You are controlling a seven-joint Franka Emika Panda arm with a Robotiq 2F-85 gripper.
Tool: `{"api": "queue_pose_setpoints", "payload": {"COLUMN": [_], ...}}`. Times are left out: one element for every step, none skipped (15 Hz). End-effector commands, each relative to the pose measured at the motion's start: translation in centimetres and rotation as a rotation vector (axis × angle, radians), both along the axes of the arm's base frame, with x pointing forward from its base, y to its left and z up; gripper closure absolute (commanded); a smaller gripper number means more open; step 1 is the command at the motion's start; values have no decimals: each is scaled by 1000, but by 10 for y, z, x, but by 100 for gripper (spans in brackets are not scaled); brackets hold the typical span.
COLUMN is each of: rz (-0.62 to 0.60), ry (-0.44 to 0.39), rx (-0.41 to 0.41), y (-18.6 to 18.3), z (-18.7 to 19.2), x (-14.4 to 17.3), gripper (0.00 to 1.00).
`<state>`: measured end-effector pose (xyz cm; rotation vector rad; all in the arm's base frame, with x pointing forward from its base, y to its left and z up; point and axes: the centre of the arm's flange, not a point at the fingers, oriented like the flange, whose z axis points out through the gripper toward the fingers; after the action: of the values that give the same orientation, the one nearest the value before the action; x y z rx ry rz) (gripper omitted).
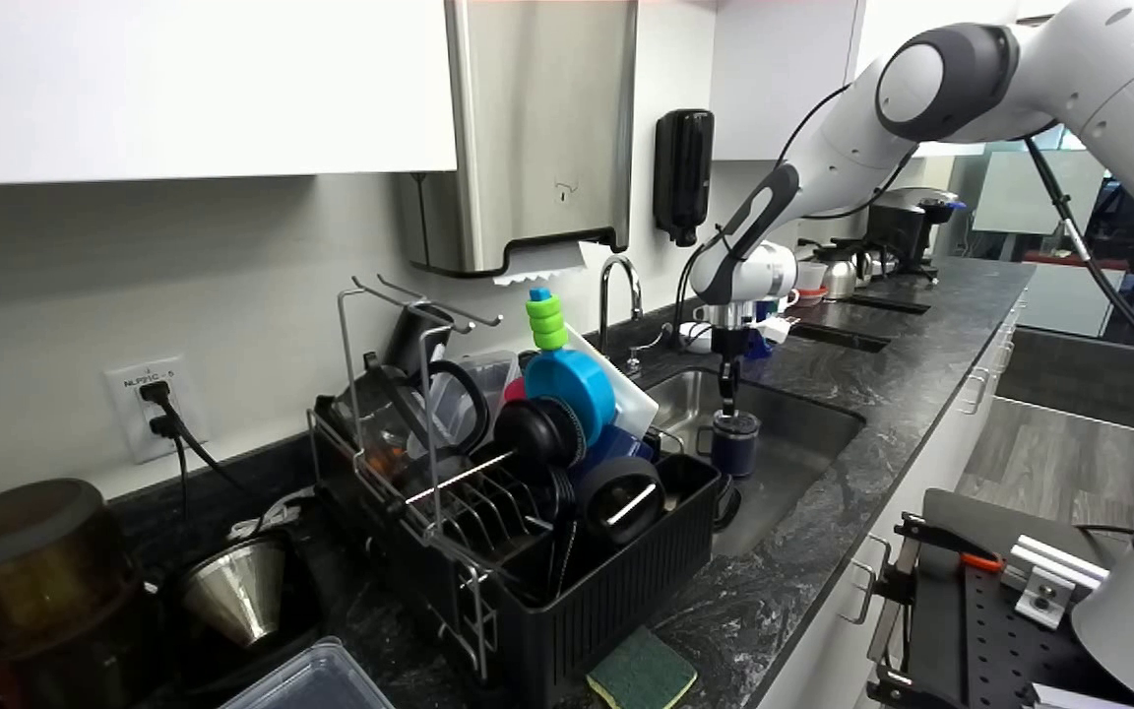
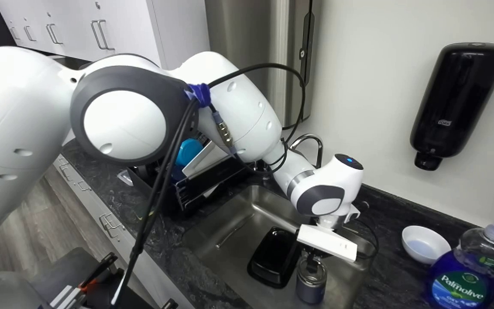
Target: Take the lid and put it on the cup
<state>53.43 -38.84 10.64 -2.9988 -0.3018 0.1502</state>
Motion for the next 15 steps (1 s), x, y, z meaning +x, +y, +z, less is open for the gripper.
{"api": "queue_pose_setpoints", "payload": {"rz": [-10,-10,-10,-9,-10,-10,-9,-10,-12,-14,-14,-15,-16,-18,-19], "ry": [-3,-4,-8,-11,-18,-27,-39,-52,-69,-84,-96,-108,-119,-128,-137], "rx": [-22,-26,-31,-37,-45,-58,-68,-79,-90,-104,-113,-124,-132,-139,-146], "y": [6,7,8,9,11,13,14,16,18,20,20,21,21,21,21], "z": [-2,-3,-5,-6,-8,-10,-11,-13,-15,-16,-15,-14,-14,-14,-14], "x": [-7,-8,-9,-10,-11,-11,-11,-12,-12,-13,-13,-13,-14,-14,-14], "gripper": [100,100,100,100,100,100,100,100,100,100,100,100,100,100,100]}}
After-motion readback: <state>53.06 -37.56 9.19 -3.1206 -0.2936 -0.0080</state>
